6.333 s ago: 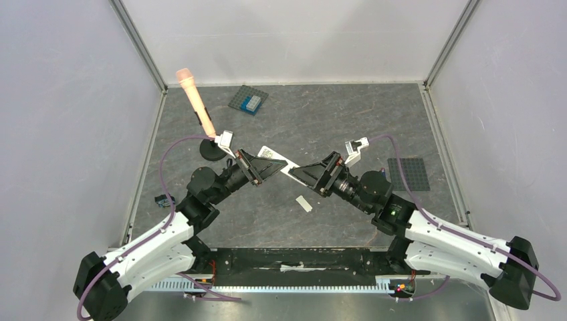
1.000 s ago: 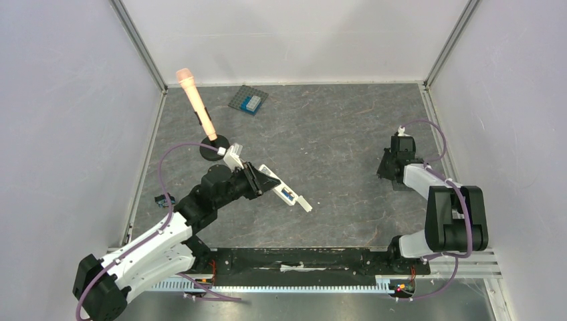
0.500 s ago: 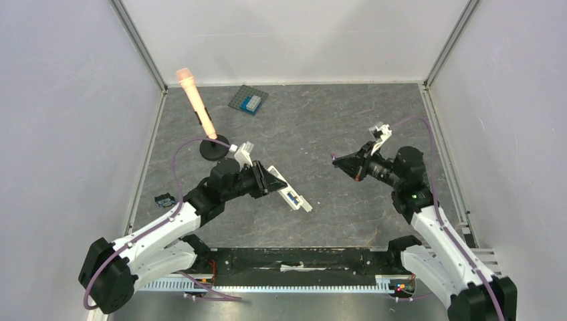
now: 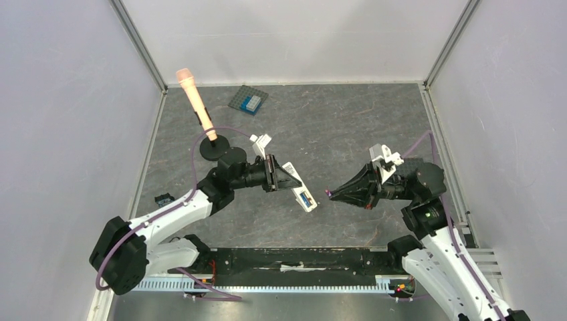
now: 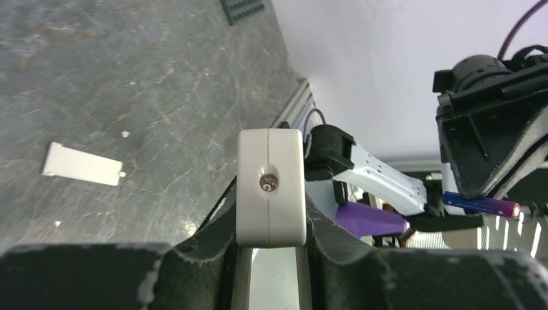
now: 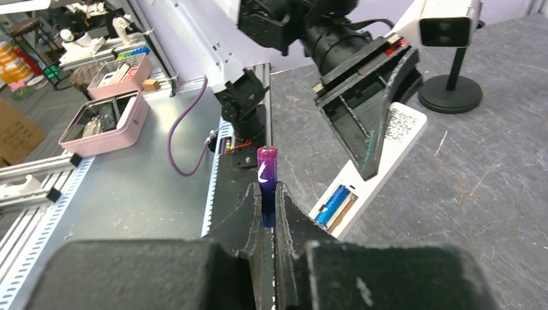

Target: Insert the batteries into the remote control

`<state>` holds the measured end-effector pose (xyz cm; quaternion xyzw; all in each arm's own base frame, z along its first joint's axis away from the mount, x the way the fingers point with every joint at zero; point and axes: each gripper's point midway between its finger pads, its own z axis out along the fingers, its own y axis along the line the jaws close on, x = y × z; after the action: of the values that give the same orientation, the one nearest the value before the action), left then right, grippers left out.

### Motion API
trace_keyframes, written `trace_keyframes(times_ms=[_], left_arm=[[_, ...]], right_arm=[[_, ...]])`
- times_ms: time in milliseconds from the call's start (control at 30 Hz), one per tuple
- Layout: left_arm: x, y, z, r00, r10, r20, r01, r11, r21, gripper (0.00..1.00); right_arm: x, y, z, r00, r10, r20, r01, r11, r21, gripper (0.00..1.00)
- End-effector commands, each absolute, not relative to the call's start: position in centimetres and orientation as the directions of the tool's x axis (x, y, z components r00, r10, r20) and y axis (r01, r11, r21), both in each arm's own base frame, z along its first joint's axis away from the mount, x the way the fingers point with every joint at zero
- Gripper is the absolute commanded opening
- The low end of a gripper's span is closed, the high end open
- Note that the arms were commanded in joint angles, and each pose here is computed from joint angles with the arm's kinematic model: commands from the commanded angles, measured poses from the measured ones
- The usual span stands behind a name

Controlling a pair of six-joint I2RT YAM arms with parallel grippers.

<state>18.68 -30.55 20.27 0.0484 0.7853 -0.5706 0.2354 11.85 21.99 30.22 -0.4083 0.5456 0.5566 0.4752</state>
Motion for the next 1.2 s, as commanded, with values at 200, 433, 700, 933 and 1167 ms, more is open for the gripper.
trace_keyframes(times_ms=[200,433,700,933,1167], left_arm=[[17.8,-32.7,25.4,-0.855,-0.115,-0.505,0.494,0.112,-0.862,0.02],[18.5,-33.0,25.8,-0.898,-0.149,-0.413,0.418,0.003,-0.909,0.02],[19.7,-32.6,24.4,-0.929,-0.18,-0.323,0.327,0.007,-0.945,0.02],[21.0,-32.7,22.2,-0.938,-0.211,-0.274,0.262,0.081,-0.962,0.02],[21.8,-32.5,20.4,-0.933,-0.24,-0.269,0.239,0.147,-0.96,0.02]], right_arm=[[12.5,21.9,30.2,-0.353,0.027,-0.935,-0.926,0.133,0.353,0.0],[15.2,23.0,30.5,-0.498,0.053,-0.866,-0.818,0.302,0.489,0.0],[17.4,24.1,29.4,-0.613,-0.004,-0.79,-0.684,0.502,0.529,0.0],[17.2,25.3,25.6,-0.647,-0.167,-0.744,-0.643,0.644,0.414,0.02],[17.5,25.2,24.4,-0.643,-0.241,-0.727,-0.618,0.724,0.307,0.03]])
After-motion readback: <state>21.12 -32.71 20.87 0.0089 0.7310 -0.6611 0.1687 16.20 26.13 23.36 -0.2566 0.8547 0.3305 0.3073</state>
